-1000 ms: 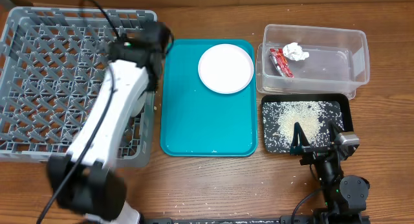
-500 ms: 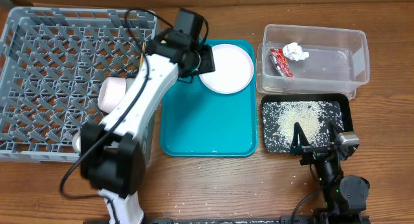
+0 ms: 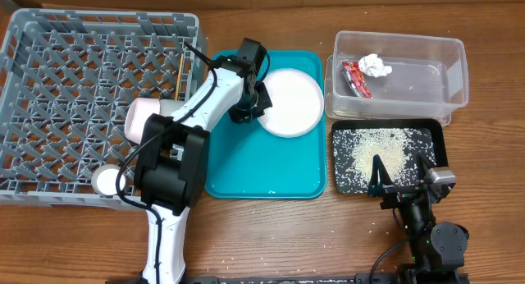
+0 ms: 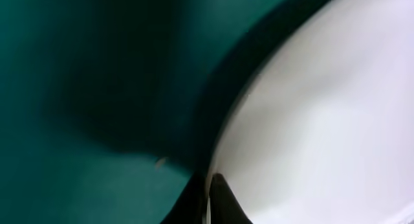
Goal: Sort waste into correct bins and load items into the dishwasher
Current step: 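Grasp the edge of the white plate with the left gripper, then lift the white plate and stand it upright in the dish rack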
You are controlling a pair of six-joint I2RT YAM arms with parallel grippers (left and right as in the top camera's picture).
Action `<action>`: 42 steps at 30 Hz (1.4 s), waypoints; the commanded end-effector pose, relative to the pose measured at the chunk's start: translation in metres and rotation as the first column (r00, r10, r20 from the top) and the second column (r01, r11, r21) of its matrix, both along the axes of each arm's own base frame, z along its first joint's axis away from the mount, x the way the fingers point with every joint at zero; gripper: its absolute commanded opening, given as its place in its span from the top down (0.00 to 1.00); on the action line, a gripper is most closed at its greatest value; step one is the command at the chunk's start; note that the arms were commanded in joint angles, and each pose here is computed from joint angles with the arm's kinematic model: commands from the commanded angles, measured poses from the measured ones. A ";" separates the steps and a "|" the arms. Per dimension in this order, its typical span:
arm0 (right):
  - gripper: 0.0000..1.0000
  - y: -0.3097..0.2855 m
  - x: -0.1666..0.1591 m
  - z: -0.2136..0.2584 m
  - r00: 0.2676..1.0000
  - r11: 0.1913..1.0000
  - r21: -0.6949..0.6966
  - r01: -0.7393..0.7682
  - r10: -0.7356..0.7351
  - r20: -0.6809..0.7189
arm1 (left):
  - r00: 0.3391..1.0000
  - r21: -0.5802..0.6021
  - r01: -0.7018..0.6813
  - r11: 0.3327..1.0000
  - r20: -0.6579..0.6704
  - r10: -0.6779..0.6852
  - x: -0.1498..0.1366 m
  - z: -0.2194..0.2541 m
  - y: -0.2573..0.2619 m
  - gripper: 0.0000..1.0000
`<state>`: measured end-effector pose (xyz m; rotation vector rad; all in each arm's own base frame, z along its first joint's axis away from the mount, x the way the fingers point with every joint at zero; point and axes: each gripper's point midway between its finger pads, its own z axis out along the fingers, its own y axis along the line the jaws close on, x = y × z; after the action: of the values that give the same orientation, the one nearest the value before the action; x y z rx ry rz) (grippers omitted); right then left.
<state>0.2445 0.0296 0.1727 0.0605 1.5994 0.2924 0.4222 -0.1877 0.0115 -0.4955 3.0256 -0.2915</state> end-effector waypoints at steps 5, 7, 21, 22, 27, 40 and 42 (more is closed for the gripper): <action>0.00 -0.003 0.000 -0.002 1.000 1.000 0.000 0.013 -0.013 0.003 | 0.988 0.264 0.034 0.964 0.140 -0.073 0.004 0.113 0.075 0.96; 0.00 -0.003 0.000 -0.002 1.000 1.000 0.000 0.013 -0.013 0.003 | 0.951 0.481 -0.032 0.876 0.284 -0.122 -0.004 0.202 0.124 0.96; 0.00 -0.003 0.000 -0.002 1.000 1.000 0.000 0.013 -0.013 0.003 | 0.951 0.957 -0.236 0.167 0.263 -0.161 -0.061 0.371 0.291 0.96; 0.00 -0.003 0.000 -0.002 1.000 1.000 0.000 0.013 -0.013 0.003 | 0.956 0.960 -0.230 0.158 0.253 -0.146 -0.059 0.367 0.298 0.96; 0.00 -0.003 0.000 -0.002 1.000 1.000 0.000 0.013 -0.013 0.003 | 0.969 0.957 -0.236 0.169 0.244 -0.029 -0.060 0.336 0.344 0.96; 0.00 -0.003 0.000 -0.002 1.000 1.000 0.000 0.013 -0.013 0.003 | 0.997 0.965 -0.013 0.263 0.031 -0.067 -0.037 0.210 0.362 0.96; 0.00 -0.003 0.000 -0.002 1.000 1.000 0.000 0.013 -0.013 0.003 | 0.997 0.965 -0.008 0.263 0.027 -0.069 -0.036 0.209 0.361 0.96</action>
<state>0.2445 0.0297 0.1728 0.0595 1.5991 0.2922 0.3858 0.1718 0.2202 -0.2618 2.4050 1.4669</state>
